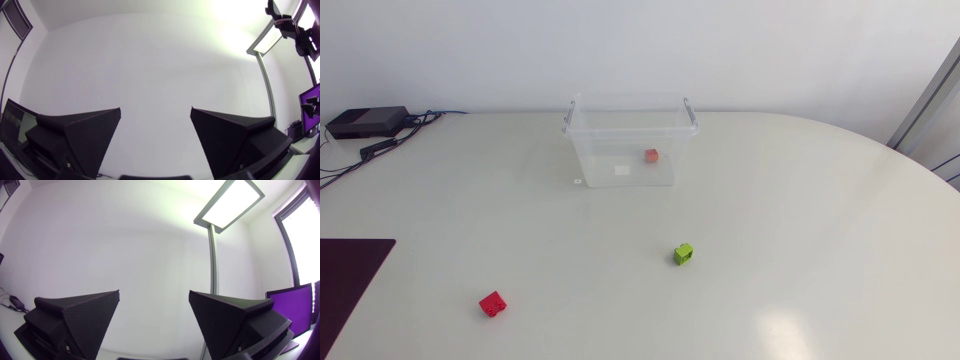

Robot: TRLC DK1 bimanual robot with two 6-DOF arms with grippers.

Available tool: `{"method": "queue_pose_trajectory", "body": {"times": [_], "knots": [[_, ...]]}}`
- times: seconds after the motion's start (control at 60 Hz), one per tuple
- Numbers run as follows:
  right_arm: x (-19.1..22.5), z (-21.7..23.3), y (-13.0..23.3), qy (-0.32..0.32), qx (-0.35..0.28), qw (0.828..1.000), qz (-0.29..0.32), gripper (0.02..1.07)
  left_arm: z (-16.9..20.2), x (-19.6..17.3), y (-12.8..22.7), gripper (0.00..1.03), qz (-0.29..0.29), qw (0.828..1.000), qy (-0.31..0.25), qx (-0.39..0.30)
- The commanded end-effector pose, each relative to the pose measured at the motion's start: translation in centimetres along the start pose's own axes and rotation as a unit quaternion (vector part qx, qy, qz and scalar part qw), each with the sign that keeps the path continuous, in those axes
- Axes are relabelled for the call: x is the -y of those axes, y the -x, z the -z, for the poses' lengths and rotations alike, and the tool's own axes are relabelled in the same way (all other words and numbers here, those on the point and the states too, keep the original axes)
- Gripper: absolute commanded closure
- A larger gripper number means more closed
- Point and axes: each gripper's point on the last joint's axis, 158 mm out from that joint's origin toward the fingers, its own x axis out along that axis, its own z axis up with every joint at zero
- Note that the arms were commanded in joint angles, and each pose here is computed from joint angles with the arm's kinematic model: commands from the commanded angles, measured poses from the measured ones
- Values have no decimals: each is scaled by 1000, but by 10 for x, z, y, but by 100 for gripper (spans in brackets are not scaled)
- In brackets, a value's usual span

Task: Place the duplo bricks in the container

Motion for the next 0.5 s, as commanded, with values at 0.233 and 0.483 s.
{"method": "queue_pose_trajectory", "body": {"times": [0.233, 0.483], "knots": [[-6, -47, -47, 0, -18, 1000, -24, 7, -57, 6, -41, 6, 11, 1000, 21, -3], [-23, -44, -82, -8, -68, 996, -50, 7, -44, 14, -84, 6, 20, 998, 17, -60]]}}
